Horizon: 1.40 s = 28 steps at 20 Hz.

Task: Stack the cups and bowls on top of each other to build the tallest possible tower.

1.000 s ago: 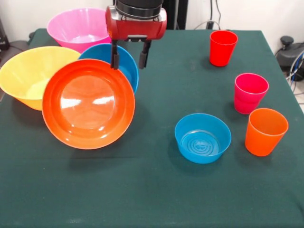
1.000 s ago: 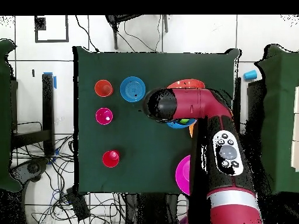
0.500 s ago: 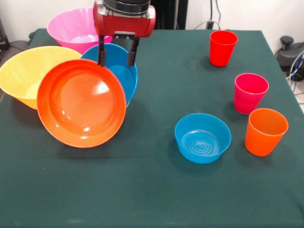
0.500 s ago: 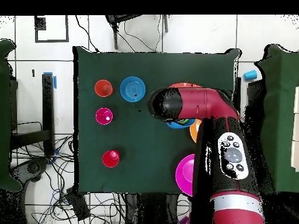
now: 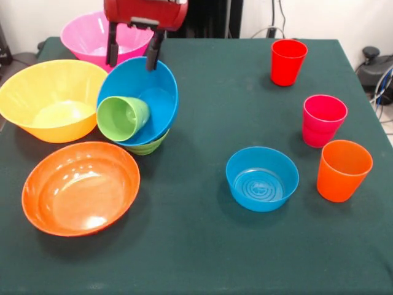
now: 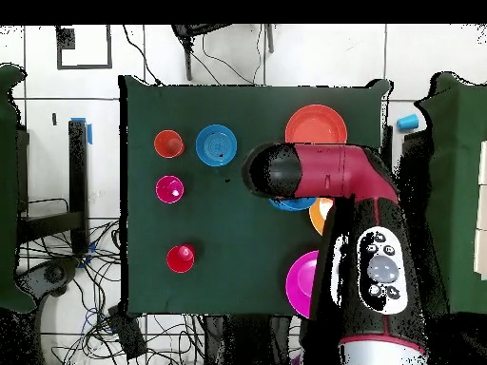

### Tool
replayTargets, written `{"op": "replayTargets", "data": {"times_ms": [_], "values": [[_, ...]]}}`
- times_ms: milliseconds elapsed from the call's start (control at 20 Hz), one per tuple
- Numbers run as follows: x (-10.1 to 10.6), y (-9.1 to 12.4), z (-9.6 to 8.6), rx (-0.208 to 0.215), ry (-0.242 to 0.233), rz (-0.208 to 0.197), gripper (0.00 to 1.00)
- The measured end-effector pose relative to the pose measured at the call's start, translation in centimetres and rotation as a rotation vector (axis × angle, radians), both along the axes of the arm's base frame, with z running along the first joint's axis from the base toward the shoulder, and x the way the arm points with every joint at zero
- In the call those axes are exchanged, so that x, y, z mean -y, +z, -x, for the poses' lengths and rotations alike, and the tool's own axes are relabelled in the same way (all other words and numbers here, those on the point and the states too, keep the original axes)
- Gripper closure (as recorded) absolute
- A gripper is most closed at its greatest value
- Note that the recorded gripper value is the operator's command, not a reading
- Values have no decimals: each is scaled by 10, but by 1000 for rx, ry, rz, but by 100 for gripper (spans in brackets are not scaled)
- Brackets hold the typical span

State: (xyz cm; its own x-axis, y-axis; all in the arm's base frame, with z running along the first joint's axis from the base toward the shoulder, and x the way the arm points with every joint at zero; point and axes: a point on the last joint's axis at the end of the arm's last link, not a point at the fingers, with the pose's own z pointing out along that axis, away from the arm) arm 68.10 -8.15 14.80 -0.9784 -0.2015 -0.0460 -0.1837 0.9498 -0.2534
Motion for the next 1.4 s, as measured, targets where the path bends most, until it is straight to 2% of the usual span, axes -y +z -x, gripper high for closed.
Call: {"op": "replayTargets", "data": {"times_ms": [300,600,800,850,950,1100,1400], "values": [[-2,19,-3,24,7,35,0],[6,17,-4,33,-4,29,0],[21,8,-9,42,-45,-21,0],[32,0,-11,44,-79,-68,0],[38,-6,-12,42,-97,-93,0],[51,-21,-10,32,-139,-161,0],[51,-45,-6,9,-162,-253,0]]}}
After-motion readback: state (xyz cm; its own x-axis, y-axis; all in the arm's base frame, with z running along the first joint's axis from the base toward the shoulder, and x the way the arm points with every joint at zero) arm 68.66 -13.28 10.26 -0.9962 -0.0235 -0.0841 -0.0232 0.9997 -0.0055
